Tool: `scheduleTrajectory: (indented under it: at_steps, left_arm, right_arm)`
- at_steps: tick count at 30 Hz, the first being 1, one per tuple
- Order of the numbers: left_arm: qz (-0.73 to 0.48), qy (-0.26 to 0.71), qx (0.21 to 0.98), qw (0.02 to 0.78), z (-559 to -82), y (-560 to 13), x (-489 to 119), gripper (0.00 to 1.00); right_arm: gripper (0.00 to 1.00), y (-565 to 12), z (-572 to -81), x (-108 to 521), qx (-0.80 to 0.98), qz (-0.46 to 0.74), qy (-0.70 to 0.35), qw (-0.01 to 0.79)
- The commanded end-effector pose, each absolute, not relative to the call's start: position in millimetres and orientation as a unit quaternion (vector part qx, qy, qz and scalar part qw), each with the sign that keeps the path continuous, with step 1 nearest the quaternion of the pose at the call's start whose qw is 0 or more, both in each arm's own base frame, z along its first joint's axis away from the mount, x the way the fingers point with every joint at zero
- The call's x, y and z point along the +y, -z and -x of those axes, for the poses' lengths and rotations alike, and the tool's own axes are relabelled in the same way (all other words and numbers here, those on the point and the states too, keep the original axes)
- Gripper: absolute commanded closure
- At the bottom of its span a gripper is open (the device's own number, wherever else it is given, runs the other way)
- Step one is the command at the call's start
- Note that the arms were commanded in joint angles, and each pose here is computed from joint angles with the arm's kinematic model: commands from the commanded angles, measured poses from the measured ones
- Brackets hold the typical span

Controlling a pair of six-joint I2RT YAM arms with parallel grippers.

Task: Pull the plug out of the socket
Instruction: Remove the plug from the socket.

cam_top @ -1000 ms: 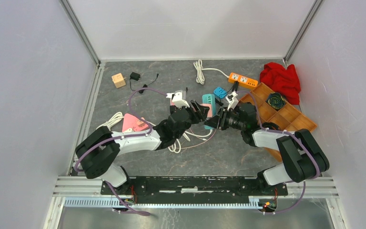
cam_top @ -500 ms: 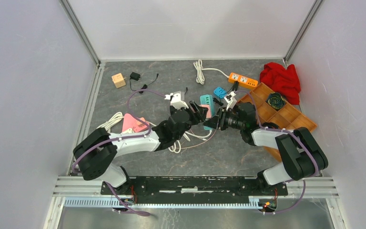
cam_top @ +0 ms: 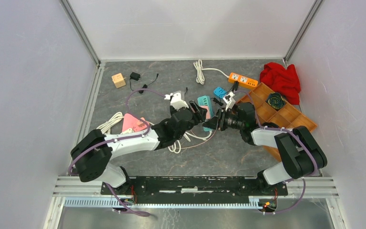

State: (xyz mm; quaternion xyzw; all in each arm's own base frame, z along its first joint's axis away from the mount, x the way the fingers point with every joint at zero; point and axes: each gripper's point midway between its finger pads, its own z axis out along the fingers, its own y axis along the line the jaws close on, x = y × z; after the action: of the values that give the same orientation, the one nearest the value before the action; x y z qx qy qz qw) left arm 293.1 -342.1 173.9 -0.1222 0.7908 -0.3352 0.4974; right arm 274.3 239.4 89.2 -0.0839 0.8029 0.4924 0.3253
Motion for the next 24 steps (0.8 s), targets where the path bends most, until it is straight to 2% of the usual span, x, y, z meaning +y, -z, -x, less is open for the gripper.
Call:
scheduleTrajectory:
  at_steps: [1, 9, 17, 24]
  left_arm:
    - [0.164, 0.401, 0.719, 0.543, -300.7, -283.7, -360.0, 0.98]
    - [0.139, 0.357, 0.734, 0.562, -296.9, -286.6, -372.6, 0.98]
    - [0.094, 0.332, 0.725, 0.595, -293.4, -301.7, -357.6, 0.98]
    - [0.011, 0.333, 0.715, 0.615, -279.7, -308.0, -353.3, 0.98]
  right_arm:
    - [1.0, -56.2, -300.0, 206.3, 0.847, -0.002, -0.416, 0.331]
    - [1.0, -53.6, -300.7, 204.7, 0.848, -0.002, -0.416, 0.329]
    - [1.0, -60.4, -298.9, 210.2, 0.839, 0.011, -0.434, 0.329]
    - [1.0, -76.9, -294.8, 219.4, 0.819, 0.037, -0.467, 0.332]
